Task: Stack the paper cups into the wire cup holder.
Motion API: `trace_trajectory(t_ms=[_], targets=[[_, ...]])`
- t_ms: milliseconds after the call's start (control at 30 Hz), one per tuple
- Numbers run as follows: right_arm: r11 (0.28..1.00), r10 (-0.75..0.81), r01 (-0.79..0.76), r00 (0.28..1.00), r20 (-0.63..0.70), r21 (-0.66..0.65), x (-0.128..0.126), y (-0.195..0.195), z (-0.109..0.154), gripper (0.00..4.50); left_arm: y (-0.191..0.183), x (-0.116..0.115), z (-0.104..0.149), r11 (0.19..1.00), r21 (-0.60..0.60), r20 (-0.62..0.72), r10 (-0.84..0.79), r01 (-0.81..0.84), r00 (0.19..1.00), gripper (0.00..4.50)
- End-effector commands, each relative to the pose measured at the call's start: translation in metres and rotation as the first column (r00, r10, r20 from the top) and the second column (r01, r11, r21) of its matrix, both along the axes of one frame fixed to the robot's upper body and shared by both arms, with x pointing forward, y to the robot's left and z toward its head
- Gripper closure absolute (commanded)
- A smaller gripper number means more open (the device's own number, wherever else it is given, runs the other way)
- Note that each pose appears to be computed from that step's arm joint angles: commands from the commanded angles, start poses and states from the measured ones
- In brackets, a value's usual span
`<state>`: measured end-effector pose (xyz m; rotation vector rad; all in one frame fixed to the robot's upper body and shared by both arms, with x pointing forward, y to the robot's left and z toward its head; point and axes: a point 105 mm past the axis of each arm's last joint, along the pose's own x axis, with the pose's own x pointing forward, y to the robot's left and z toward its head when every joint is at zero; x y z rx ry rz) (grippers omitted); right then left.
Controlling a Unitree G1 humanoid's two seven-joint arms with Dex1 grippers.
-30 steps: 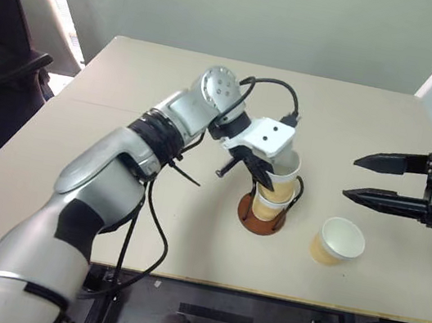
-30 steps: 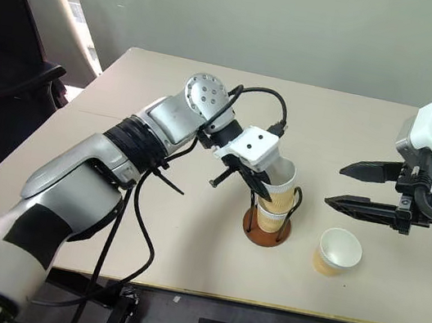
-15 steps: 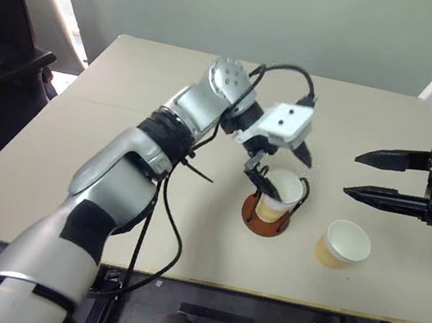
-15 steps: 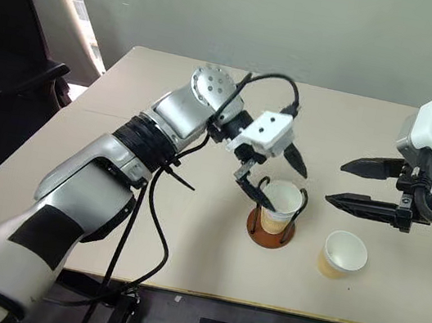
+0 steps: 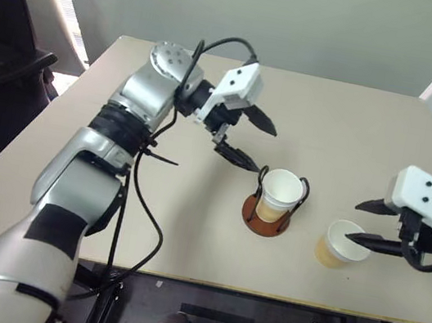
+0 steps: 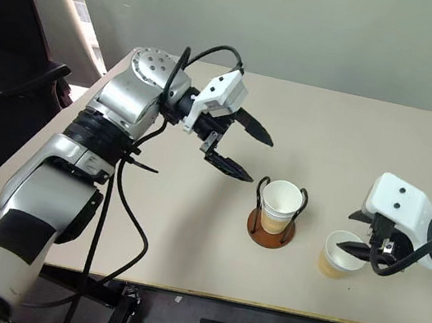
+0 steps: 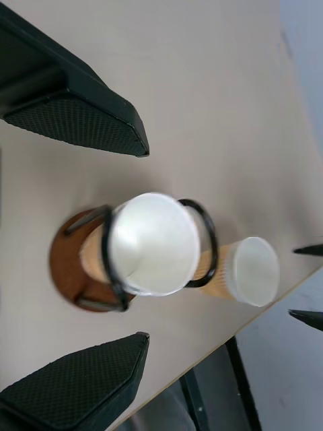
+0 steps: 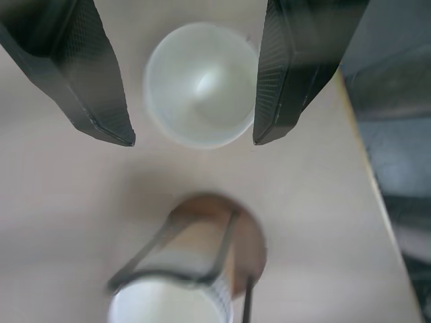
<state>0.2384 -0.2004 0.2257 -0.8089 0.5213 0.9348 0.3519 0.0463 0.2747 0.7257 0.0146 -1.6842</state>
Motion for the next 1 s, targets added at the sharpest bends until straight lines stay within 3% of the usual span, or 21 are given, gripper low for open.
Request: trace_trajectory(t_ms=[33, 167, 200, 367, 867, 1000], targets=[[0.999, 0.035, -0.035, 0.999, 0.008, -0.024, -0.007, 0.006, 0.004, 1.26, 0.007, -0.009, 0.011, 1.0, -0.011, 0.025, -0.028, 0.028, 0.999, 0.0], [0.998, 0.06, -0.061, 0.998, -0.014, -0.025, -0.01, 0.013, -0.009, 0.05, 0.015, -0.015, 0.011, 0.999, -0.035, -0.01, -0.015, 0.014, 1.0, 0.0], [0.998, 0.064, -0.064, 0.998, -0.017, -0.028, -0.01, 0.014, -0.012, 0.02, 0.017, -0.017, 0.011, 0.999, -0.04, -0.019, -0.016, 0.015, 1.0, 0.0], [0.996, 0.043, -0.048, 0.997, -0.063, -0.069, -0.012, 0.011, -0.04, 0.02, 0.031, -0.035, 0.008, 0.998, -0.053, -0.048, -0.044, 0.041, 0.998, 0.0], [0.985, 0.024, -0.036, 0.997, -0.07, -0.171, 0.009, -0.001, -0.079, 0.02, 0.049, -0.028, 0.009, 0.996, -0.069, -0.036, 0.052, -0.055, 0.998, 0.0], [0.984, 0.045, -0.053, 0.998, -0.055, -0.17, 0.013, 0.0, -0.08, 0.94, 0.051, -0.028, 0.009, 0.996, -0.066, -0.034, 0.059, -0.061, 0.998, 0.0]])
